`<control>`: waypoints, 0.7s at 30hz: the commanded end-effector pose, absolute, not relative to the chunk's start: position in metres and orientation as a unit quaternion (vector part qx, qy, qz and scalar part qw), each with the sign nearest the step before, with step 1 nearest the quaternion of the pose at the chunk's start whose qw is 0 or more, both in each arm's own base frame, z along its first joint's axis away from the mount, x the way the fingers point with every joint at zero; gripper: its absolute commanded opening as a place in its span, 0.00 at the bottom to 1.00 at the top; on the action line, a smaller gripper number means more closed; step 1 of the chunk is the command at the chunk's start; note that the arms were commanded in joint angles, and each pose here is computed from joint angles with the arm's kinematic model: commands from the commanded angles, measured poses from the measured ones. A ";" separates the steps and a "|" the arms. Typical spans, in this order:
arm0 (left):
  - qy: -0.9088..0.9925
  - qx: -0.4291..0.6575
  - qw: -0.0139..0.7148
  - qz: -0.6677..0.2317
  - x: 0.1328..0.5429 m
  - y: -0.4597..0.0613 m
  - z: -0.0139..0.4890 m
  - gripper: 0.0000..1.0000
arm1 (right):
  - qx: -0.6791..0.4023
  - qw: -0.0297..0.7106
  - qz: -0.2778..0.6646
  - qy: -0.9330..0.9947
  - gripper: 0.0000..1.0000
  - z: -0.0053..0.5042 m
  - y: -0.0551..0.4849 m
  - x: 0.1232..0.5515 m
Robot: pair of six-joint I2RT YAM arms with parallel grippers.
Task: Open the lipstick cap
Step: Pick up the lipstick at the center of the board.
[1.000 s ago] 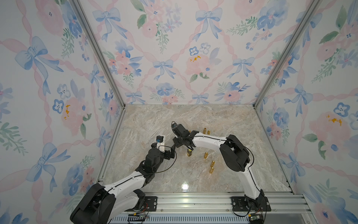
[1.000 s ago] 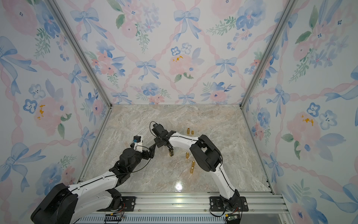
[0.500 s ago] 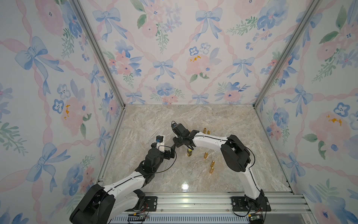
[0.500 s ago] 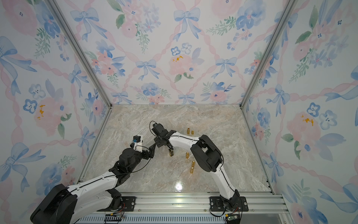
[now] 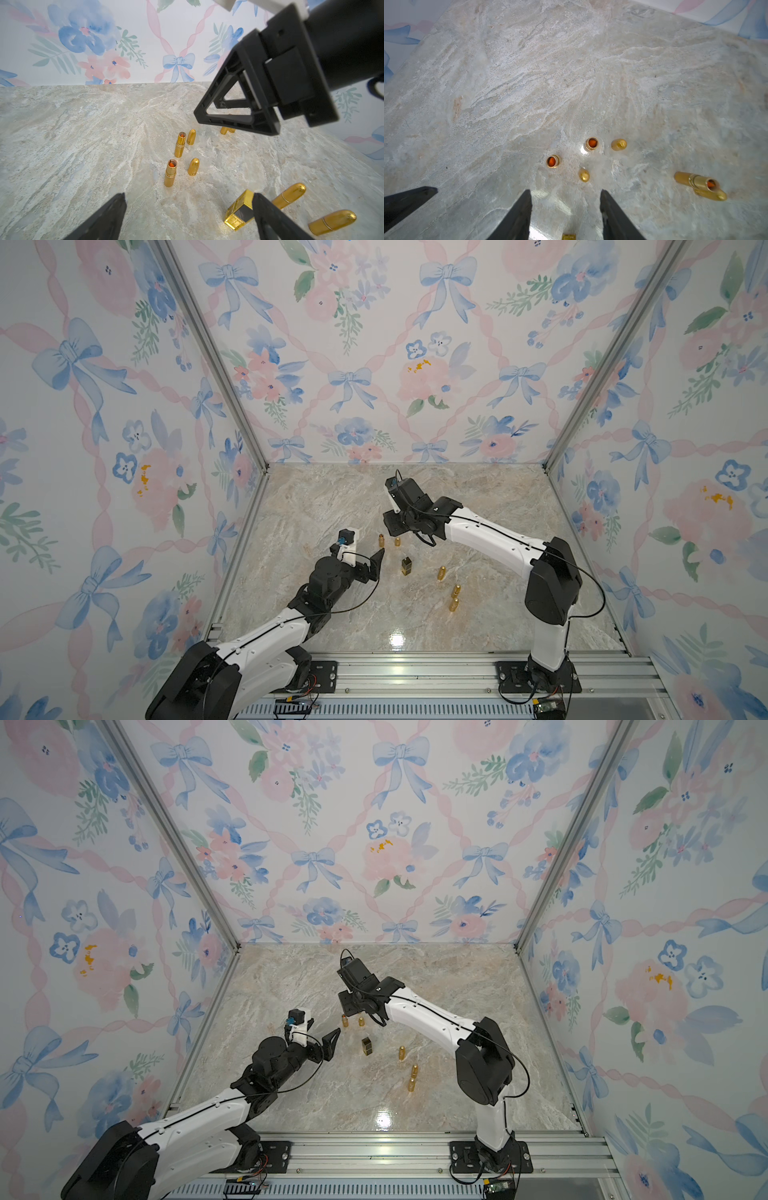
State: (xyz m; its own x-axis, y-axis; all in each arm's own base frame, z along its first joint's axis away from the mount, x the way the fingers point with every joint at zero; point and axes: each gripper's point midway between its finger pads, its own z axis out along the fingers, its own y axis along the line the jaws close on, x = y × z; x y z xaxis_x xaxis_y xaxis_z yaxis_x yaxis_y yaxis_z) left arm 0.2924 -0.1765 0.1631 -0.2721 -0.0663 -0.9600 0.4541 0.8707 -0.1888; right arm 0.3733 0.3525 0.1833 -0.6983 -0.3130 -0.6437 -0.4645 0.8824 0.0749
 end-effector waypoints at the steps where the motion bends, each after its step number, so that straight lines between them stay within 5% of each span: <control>1: 0.761 0.157 0.579 -0.245 0.289 -0.195 0.169 0.98 | -0.173 0.253 0.081 0.948 0.56 0.172 0.301 0.351; 9: 0.767 0.193 0.550 -0.267 0.275 -0.225 0.161 0.98 | -0.127 0.189 0.053 0.972 0.63 0.154 0.238 0.312; 21: 0.791 0.231 0.491 -0.284 0.246 -0.247 0.134 0.98 | -0.093 0.110 0.052 0.988 0.64 0.087 0.225 0.273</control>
